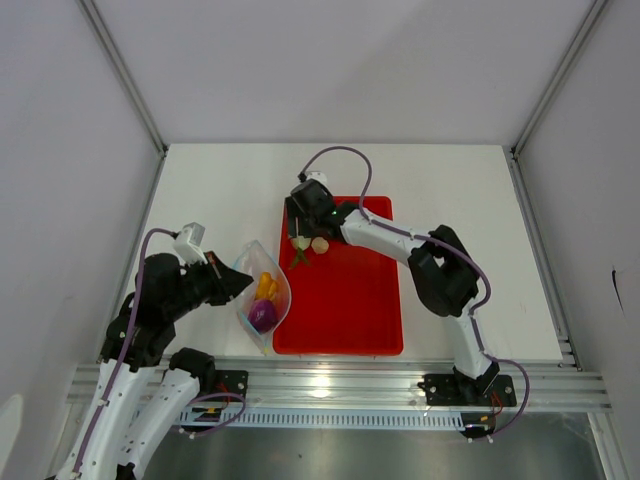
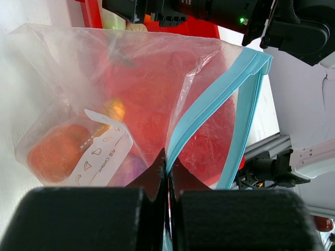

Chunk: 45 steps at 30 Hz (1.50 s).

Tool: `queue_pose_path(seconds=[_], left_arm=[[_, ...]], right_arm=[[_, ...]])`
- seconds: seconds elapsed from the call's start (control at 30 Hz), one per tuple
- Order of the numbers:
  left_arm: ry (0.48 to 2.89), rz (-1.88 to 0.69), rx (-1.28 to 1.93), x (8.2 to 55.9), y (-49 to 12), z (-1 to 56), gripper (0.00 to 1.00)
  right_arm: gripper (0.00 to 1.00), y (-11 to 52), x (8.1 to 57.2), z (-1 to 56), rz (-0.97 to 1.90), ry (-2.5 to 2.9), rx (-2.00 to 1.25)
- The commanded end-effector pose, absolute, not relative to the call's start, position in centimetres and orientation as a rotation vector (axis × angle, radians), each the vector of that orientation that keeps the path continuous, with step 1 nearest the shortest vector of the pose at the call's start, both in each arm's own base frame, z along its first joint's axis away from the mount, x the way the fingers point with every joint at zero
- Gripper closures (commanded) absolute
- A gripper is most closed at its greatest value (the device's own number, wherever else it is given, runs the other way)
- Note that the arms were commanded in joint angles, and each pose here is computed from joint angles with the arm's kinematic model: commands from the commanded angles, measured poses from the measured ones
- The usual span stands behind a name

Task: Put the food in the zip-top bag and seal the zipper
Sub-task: Pick up the fake vegetable from the bin.

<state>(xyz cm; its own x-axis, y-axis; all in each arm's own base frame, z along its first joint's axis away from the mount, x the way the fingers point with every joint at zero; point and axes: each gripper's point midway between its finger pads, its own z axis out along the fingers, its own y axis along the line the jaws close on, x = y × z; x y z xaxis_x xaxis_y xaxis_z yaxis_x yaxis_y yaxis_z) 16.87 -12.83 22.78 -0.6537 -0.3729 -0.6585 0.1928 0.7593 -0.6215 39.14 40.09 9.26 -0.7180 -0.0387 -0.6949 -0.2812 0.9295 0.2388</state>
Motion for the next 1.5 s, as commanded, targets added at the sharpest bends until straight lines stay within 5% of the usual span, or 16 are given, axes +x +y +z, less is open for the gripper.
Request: queue_pose_path(seconds=[0.0, 0.57, 0.63, 0.73, 0.83, 1.1, 1.47], left_arm=[[2.101, -0.862, -0.110, 16.7, -12.8, 23.4, 0.99], [2.104, -0.860, -0.112, 16.7, -12.8, 23.4, 1.00], [2.105, -0.859, -0.110, 16.7, -12.8, 23.3, 0.99], [2.107, -0.860, -0.112, 16.7, -12.8, 23.2, 1.00], [2.111, -0.864, -0.115, 16.7, -12.9, 23.0, 1.00], [2.100, -0.864, -0.113, 16.8, -12.9, 23.4, 0.99], [2.100, -0.866, -0.105, 17.1, -13.0, 23.3, 0.99]], right_arm=[[0.25, 40.1, 40.3, 9.3, 0.400, 2.344, -0.191], [0.28, 42.1, 41.3, 5.0, 0.426, 2.406, -0.219], [0.35, 41.9, 41.3, 5.5, 0.426, 2.401, -0.217], [0.61, 41.6, 41.0, 5.9, 0.437, 2.386, -0.217], [0.66, 41.2, 40.5, 6.8, 0.445, 2.374, -0.215], [0.71, 39.3, 36.8, 14.0, 0.520, 2.281, -0.227], [0.71, 36.3, 24.5, 25.0, 0.704, 2.091, -0.338]])
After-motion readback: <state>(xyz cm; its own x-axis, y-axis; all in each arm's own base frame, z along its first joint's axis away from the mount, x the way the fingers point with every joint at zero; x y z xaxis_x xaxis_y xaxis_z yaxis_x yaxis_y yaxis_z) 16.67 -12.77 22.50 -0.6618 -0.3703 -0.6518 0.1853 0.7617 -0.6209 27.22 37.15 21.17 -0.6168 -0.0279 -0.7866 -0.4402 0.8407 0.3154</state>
